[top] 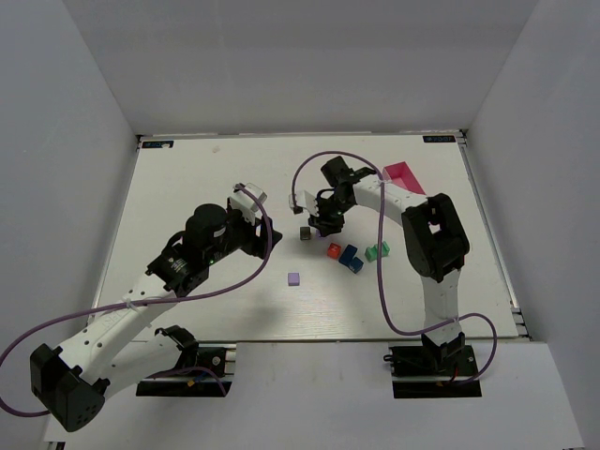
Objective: Build the wood block tower
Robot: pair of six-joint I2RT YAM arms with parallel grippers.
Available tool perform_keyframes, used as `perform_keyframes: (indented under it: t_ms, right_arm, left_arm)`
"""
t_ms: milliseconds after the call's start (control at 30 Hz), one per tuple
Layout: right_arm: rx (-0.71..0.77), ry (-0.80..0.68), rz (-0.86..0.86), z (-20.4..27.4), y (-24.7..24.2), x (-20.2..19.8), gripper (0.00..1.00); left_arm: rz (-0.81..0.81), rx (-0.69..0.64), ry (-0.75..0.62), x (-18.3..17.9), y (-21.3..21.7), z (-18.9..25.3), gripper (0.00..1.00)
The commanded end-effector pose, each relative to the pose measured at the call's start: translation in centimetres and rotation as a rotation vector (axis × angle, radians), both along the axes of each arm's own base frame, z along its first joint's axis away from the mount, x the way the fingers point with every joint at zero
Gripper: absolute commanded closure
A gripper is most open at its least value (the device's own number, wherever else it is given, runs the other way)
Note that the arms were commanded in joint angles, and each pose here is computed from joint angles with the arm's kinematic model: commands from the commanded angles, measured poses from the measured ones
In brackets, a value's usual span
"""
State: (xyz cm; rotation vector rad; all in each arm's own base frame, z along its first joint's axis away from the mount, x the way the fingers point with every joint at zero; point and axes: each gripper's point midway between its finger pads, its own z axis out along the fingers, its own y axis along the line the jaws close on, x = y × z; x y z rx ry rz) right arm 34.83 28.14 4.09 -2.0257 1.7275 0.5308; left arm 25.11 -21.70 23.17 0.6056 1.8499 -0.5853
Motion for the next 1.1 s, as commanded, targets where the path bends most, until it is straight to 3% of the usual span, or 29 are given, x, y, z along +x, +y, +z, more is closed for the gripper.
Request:
perform_keyframes:
  t_ms: [0, 567, 733, 1067]
  right_arm:
    - [0.012, -0.002, -0.001, 0.18, 1.00, 0.13, 0.72]
    - [-0.005, 0.012, -0.011, -0.29, 0.78, -0.29, 0.68]
    - [-0.014, 0.013, -0.016, -0.58, 0.61, -0.18, 0.61]
    - [-0.009, 0.010, -0.020, -0.55, 0.78, -0.07, 0.38]
  left_arm:
    - [-0.019, -0.016, -0.014, -0.20, -0.35, 0.51, 0.25]
    - [-0.019, -0.016, -0.014, -0.20, -0.35, 0.51, 0.25]
    - [-0.019, -0.016, -0.014, -0.20, -0.35, 0.51, 0.25]
    - [-0.027, -0.018, -0.012, -0.32, -0.47, 0.51, 0.25]
